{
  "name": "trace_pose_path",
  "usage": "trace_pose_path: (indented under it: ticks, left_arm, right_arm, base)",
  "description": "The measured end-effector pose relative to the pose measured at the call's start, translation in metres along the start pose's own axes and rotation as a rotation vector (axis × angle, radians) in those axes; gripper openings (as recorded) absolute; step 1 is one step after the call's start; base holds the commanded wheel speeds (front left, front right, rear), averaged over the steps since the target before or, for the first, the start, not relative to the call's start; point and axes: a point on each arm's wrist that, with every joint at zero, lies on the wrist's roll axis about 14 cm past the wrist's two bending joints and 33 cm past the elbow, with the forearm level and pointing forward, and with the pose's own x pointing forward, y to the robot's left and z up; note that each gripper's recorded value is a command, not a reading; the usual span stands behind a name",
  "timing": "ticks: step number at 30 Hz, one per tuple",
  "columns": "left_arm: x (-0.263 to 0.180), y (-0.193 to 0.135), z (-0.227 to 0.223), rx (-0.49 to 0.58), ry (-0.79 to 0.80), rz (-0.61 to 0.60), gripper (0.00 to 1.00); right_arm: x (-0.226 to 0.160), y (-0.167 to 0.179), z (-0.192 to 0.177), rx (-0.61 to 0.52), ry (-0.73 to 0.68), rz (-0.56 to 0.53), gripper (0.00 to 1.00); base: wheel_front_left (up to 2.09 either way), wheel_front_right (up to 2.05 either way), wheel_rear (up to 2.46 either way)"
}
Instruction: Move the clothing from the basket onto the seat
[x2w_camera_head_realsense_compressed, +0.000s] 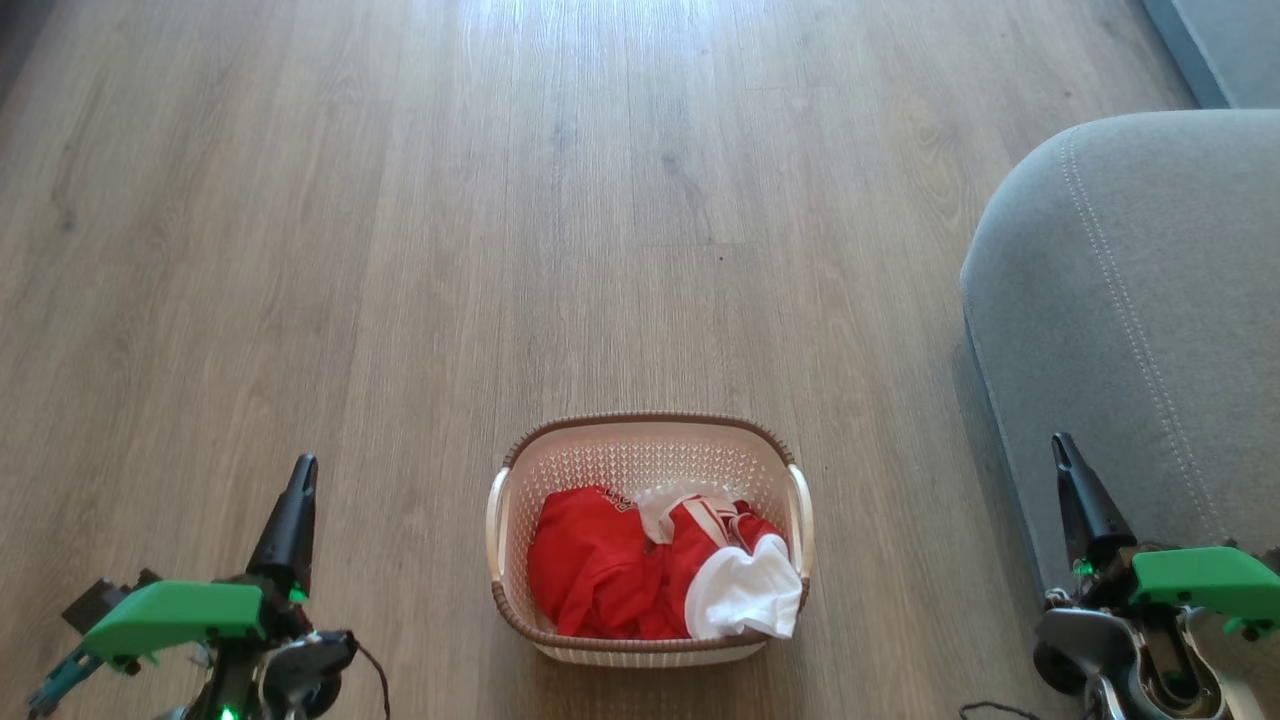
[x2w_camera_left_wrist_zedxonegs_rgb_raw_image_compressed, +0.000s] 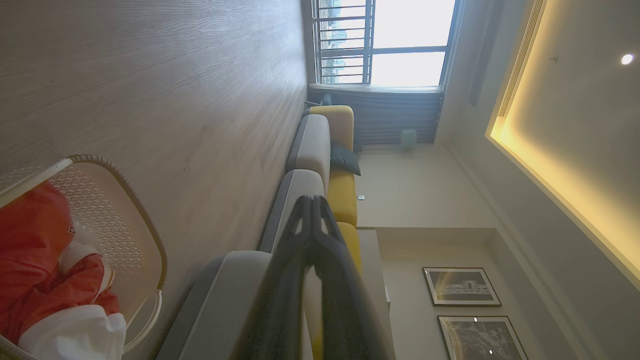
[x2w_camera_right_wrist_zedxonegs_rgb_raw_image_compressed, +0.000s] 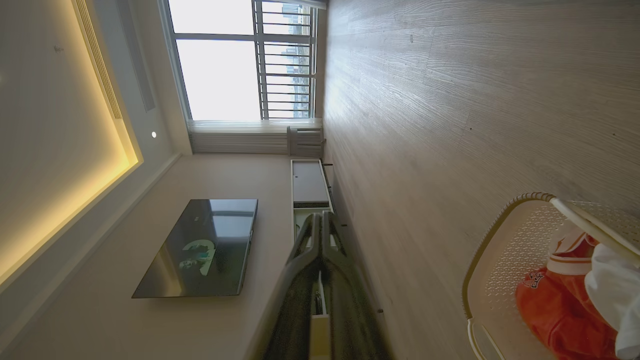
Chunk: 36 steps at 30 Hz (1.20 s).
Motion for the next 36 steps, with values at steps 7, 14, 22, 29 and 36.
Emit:
trace_pose_path:
  ticks: [7, 14, 22, 29, 36]
  left_arm:
    - [0.000, 0.000, 0.000, 0.000, 0.000, 0.000, 1.00]
    - [-0.019, 0.046, -0.004, -0.016, 0.002, 0.137, 1.00]
    - [-0.015, 0.043, -0.003, -0.002, -0.011, 0.133, 1.00]
    - [-0.009, 0.040, -0.005, 0.035, -0.010, 0.125, 1.00]
    - [-0.003, 0.034, -0.004, 0.126, -0.013, 0.113, 1.00]
  right_arm:
    - [0.000, 0.000, 0.000, 0.000, 0.000, 0.000, 1.00]
    - [-0.018, -0.044, -0.003, 0.015, 0.001, -0.130, 1.00]
    - [-0.014, -0.041, -0.007, 0.001, 0.008, -0.123, 1.00]
    - [-0.005, -0.032, -0.014, -0.039, 0.020, -0.100, 1.00]
    - [0.003, -0.027, -0.017, -0.124, 0.037, -0.093, 1.00]
  base:
    - [0.00, 0.00, 0.00]
    - [0.00, 0.00, 0.00]
    - [0.00, 0.00, 0.00]
    - [0.00, 0.00, 0.00]
    - [0.00, 0.00, 0.00]
